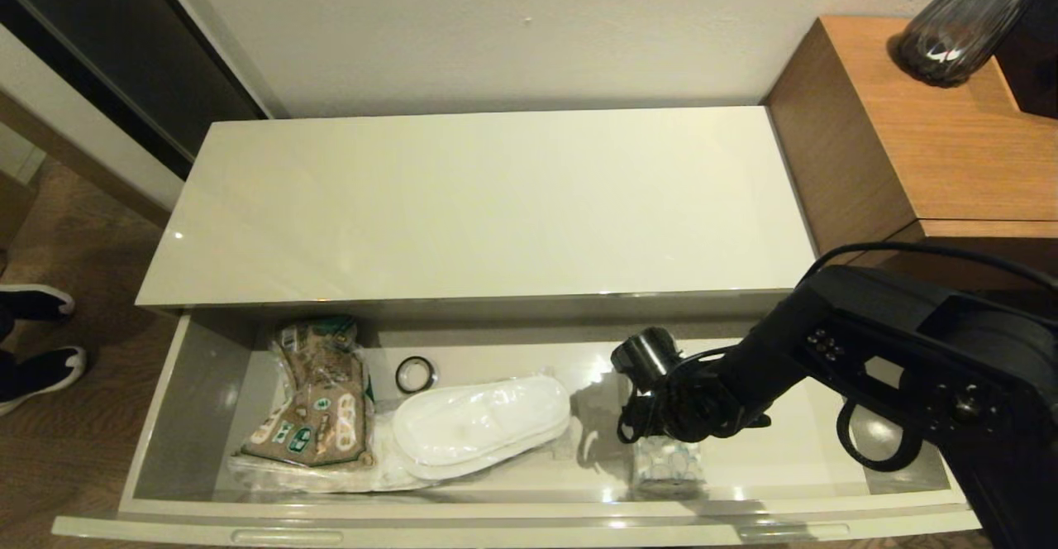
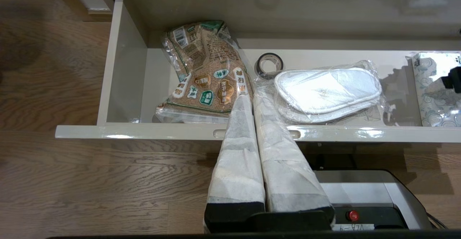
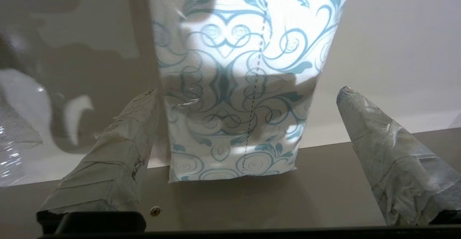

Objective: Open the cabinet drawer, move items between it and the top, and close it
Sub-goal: Take out the tissue from the drawer

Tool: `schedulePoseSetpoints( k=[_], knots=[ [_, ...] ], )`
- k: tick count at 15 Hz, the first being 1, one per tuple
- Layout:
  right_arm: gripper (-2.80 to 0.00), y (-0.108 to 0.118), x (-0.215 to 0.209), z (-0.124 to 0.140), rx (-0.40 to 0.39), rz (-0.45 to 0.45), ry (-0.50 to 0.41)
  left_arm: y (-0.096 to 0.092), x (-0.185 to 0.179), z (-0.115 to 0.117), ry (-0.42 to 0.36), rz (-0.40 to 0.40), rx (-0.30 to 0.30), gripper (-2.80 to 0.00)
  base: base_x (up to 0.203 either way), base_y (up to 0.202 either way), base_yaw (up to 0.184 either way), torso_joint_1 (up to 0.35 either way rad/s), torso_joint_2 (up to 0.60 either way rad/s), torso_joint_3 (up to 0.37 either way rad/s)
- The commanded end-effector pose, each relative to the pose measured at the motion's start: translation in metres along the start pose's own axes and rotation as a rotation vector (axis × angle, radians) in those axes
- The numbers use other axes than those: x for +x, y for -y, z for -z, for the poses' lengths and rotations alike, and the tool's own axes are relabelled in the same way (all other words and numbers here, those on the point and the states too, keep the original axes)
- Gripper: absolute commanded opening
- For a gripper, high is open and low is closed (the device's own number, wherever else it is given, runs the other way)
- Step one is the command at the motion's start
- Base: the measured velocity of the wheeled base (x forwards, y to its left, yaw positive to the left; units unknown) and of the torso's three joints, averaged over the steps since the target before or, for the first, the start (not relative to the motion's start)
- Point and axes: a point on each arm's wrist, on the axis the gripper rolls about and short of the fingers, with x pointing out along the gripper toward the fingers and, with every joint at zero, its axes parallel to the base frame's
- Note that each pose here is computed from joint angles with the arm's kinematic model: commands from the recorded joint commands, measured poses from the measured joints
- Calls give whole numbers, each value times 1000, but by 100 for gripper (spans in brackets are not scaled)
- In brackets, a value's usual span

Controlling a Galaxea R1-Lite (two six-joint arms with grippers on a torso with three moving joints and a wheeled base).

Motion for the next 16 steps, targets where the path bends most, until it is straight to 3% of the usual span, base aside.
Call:
schedulePoseSetpoints(
  k=[1, 16],
  knots=[
    [0, 3, 6, 1, 8, 8, -9, 0, 0, 0, -1, -1, -1, -280, 0, 0, 0, 0, 0, 0],
    [0, 7, 25, -13, 96, -48, 20, 0, 0, 0, -1, -1, -1, -280, 0, 0, 0, 0, 0, 0]
  ],
)
